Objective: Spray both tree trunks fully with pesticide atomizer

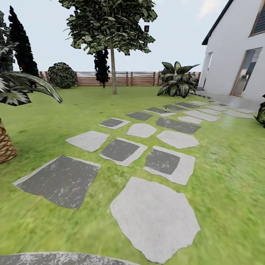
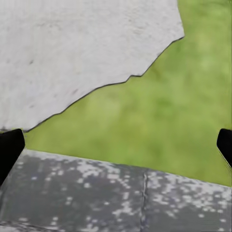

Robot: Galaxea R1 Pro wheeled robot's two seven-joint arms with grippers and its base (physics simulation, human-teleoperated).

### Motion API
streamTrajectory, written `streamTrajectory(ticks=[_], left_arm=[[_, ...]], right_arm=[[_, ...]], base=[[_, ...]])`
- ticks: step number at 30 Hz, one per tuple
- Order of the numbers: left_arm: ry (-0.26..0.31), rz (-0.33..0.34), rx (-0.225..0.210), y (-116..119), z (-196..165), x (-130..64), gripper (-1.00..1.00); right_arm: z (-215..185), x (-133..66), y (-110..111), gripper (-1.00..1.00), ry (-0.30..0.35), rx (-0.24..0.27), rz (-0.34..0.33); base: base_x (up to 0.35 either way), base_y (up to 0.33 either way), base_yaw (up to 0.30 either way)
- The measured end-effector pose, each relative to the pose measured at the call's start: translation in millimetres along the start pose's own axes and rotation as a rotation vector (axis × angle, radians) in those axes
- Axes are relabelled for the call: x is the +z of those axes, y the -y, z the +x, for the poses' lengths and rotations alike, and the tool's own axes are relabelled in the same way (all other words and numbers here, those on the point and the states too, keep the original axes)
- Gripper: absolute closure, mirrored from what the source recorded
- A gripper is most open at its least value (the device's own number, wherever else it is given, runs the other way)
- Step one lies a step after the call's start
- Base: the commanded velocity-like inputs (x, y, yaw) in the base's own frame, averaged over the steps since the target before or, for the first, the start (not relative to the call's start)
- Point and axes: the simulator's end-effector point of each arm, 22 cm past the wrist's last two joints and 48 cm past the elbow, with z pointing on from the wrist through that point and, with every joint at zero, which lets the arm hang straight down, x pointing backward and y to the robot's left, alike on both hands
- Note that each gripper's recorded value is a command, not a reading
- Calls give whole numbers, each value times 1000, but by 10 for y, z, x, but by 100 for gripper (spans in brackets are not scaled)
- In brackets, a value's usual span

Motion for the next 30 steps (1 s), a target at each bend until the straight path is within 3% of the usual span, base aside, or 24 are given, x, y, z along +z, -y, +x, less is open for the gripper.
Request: streamTrajectory(ticks=[30], left_arm=[[0, 0, 1, -2, -1, 0, -100]], right_arm=[[1, 0, -7, -100, 0, 0, -1]], base=[[340, 0, 0]])
